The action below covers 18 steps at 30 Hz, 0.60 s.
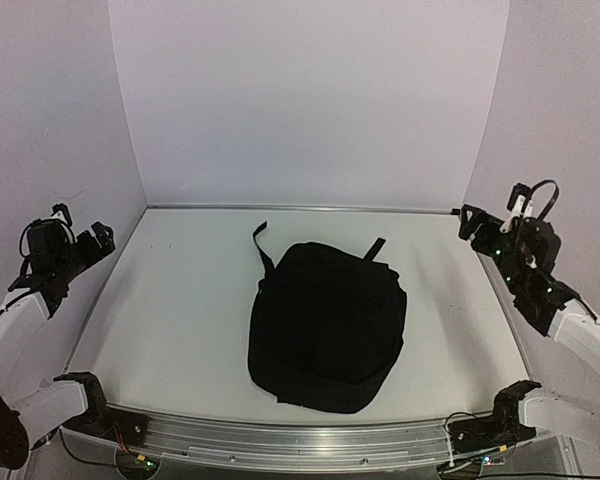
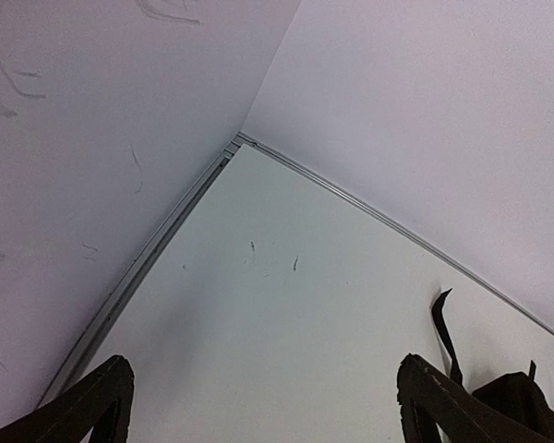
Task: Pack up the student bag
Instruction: Reset both arms
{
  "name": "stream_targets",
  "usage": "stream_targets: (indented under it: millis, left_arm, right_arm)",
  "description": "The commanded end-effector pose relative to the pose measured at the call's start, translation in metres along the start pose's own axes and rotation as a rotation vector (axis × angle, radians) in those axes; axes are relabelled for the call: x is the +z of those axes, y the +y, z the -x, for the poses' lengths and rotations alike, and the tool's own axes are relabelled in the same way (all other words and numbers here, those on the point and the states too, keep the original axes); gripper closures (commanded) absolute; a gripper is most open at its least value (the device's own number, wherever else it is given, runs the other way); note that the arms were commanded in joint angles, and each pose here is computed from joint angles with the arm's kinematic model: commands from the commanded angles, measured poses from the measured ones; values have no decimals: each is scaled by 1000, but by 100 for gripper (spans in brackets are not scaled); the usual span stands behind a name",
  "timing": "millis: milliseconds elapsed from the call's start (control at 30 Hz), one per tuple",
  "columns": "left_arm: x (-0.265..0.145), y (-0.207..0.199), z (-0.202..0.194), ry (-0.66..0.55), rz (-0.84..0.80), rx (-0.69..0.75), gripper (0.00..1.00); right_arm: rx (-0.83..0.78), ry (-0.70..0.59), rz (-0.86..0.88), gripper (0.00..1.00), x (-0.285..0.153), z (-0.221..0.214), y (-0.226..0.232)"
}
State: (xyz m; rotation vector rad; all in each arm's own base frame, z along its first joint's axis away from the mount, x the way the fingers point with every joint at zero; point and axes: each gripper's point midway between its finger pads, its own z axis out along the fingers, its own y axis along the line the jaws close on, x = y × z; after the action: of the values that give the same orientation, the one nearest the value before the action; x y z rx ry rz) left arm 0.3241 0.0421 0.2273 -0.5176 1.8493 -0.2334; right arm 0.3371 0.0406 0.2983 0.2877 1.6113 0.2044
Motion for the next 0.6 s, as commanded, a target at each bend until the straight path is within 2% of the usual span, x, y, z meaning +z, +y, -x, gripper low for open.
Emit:
stream_targets:
  millis: [0, 100, 200, 367, 567]
  left_arm:
    - [8, 4, 9, -118, -9, 85, 0]
    - [15, 8, -8, -93, -20, 138, 0]
    - [20, 14, -23, -81, -21, 142, 0]
    - [29, 23, -46, -44, -21, 136, 0]
    - [30, 22, -55, -37, -42, 135, 0]
  right_arm:
    - [-38, -193, 40, 2, -11, -4, -7]
    - [-51, -236, 26, 2, -20, -18, -20]
    - [-76, -225, 2, 2, -22, -34, -29]
    - [-103, -227, -12, 2, -28, -39, -35]
    - [-105, -229, -24, 2, -32, -42, -39]
